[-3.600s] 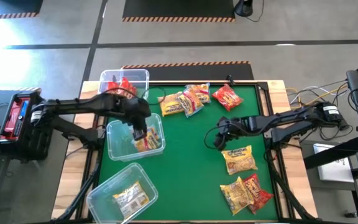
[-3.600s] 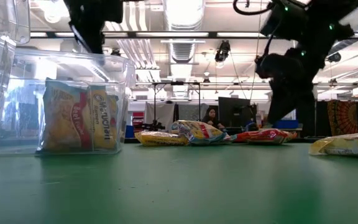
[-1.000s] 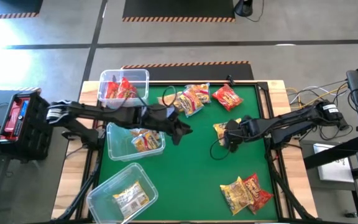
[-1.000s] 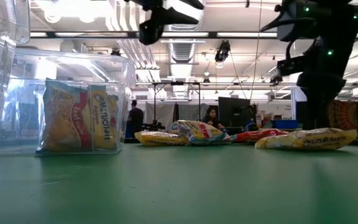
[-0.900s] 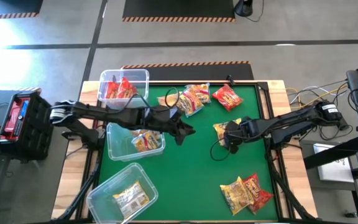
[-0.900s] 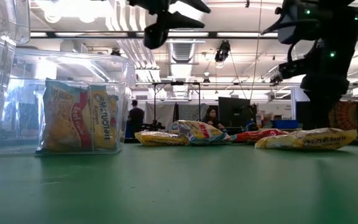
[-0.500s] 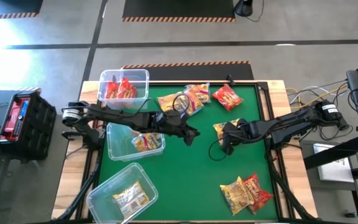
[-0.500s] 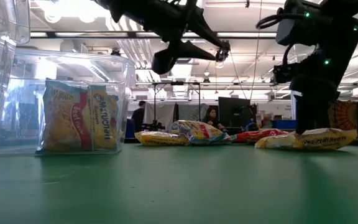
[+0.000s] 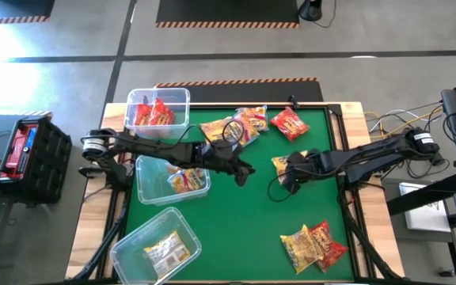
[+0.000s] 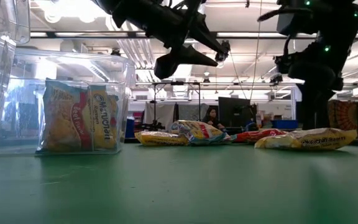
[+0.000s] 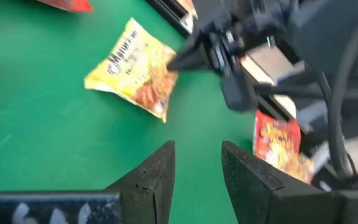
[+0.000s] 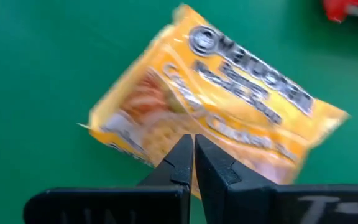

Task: Sort Maruchan noodles
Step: Put the middle yellow noodle pack into the bottom transparent bin

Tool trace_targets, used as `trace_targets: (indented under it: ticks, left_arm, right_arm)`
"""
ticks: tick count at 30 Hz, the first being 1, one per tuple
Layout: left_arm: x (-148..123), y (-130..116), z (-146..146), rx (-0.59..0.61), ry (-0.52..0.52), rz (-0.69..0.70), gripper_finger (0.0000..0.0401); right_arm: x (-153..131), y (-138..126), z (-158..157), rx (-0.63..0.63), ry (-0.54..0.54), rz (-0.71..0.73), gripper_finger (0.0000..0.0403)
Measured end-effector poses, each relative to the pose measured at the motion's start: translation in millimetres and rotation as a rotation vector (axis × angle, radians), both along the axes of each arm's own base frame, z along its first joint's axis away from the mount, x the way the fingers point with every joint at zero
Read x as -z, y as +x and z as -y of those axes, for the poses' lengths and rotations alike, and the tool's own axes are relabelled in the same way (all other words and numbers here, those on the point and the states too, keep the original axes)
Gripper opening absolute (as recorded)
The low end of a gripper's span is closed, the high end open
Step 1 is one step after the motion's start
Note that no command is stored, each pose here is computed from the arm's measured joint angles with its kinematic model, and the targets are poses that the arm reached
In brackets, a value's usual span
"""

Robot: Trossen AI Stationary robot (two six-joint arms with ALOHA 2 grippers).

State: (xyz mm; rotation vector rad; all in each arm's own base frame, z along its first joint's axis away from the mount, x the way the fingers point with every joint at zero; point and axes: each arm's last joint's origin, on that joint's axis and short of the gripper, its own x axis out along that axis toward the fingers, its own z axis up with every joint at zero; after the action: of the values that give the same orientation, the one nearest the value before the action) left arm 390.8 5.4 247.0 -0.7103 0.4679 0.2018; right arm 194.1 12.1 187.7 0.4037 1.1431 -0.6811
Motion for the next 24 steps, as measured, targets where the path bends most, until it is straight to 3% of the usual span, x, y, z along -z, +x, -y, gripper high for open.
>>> trace_targets:
  ticks: [5, 14, 24]
  left_arm:
    - [3, 1, -3, 0.043, 0.034, -0.004, 0.0113]
    - [18, 10, -4, 0.069, 0.024, -0.013, 0.0113]
    - [10, 15, -6, 0.086, 0.046, 0.018, 0.0113]
  right_arm:
    - [4, -7, 1, 0.060, 0.004, -0.082, 0.0009]
    - [13, 0, 1, 0.129, -0.012, -0.087, 0.0009]
    - [31, 13, 0, 0.109, -0.034, -0.121, 0.0009]
